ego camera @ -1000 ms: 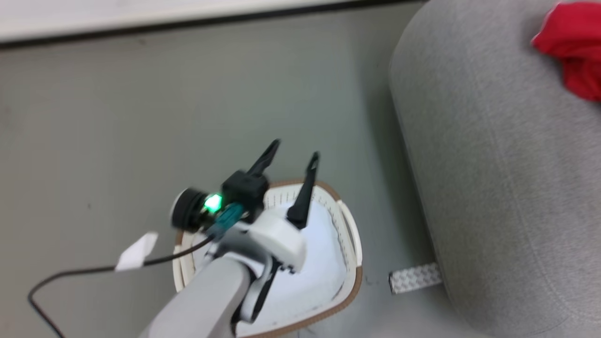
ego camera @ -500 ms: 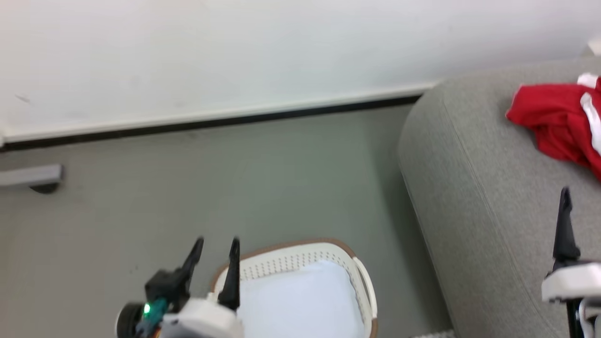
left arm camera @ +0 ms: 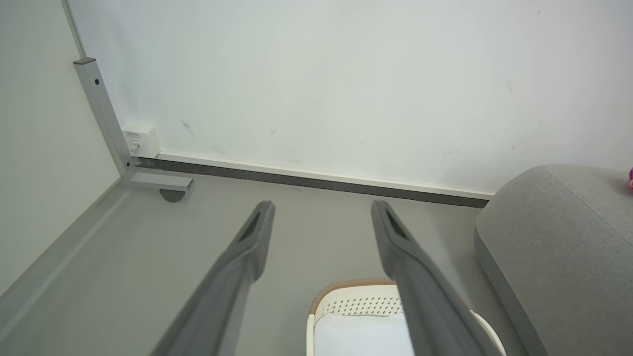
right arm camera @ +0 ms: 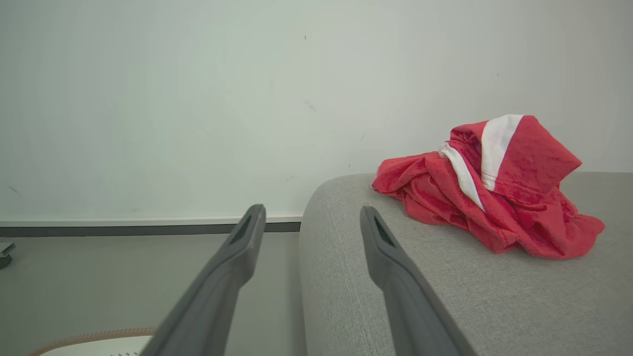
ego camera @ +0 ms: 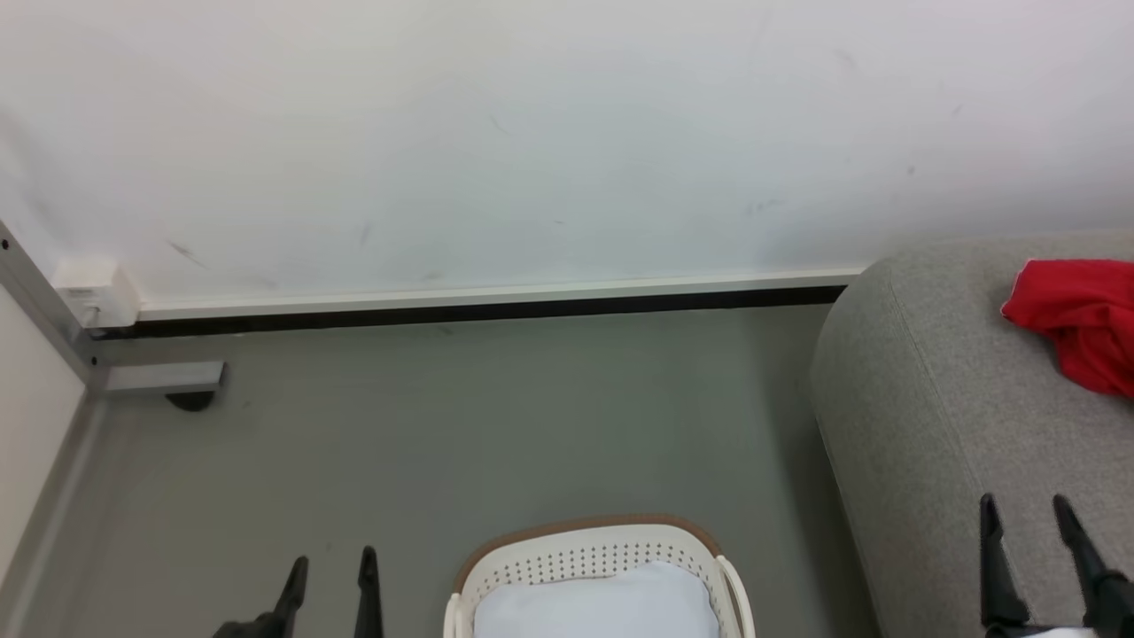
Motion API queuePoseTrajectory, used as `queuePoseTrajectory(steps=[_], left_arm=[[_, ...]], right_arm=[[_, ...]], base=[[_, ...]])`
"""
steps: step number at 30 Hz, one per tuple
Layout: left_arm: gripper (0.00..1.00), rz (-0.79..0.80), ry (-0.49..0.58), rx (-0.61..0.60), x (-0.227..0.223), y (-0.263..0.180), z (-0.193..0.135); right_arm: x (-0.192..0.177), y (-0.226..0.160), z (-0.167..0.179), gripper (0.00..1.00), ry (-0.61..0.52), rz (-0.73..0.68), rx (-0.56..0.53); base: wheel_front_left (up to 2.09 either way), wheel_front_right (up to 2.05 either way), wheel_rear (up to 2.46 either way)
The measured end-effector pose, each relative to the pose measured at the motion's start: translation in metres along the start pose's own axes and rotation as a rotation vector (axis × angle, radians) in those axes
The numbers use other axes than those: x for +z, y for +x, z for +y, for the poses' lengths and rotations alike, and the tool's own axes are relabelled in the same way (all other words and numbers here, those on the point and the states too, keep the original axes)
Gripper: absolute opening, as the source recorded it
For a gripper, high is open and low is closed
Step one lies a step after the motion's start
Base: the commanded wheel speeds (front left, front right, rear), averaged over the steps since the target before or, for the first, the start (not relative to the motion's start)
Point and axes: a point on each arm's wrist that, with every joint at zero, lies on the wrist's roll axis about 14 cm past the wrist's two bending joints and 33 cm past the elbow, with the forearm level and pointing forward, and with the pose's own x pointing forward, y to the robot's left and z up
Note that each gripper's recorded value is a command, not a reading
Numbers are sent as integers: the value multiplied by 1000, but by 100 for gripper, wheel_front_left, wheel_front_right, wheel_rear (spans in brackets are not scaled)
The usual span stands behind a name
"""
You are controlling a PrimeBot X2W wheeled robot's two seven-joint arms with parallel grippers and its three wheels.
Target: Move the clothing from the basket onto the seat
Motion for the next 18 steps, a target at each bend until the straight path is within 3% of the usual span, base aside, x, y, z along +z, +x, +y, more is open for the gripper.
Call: queuePoseTrajectory(steps=[7,18], left_arm=[[100,-14,-6,45,1,-14,16],[100,-21,-5,46,0,-18,22]], right_arm=[[-13,-11,25,100,16,38,75],[-13,-11,36,100,27,39,106]], base=[[0,0,0],[0,0,0]])
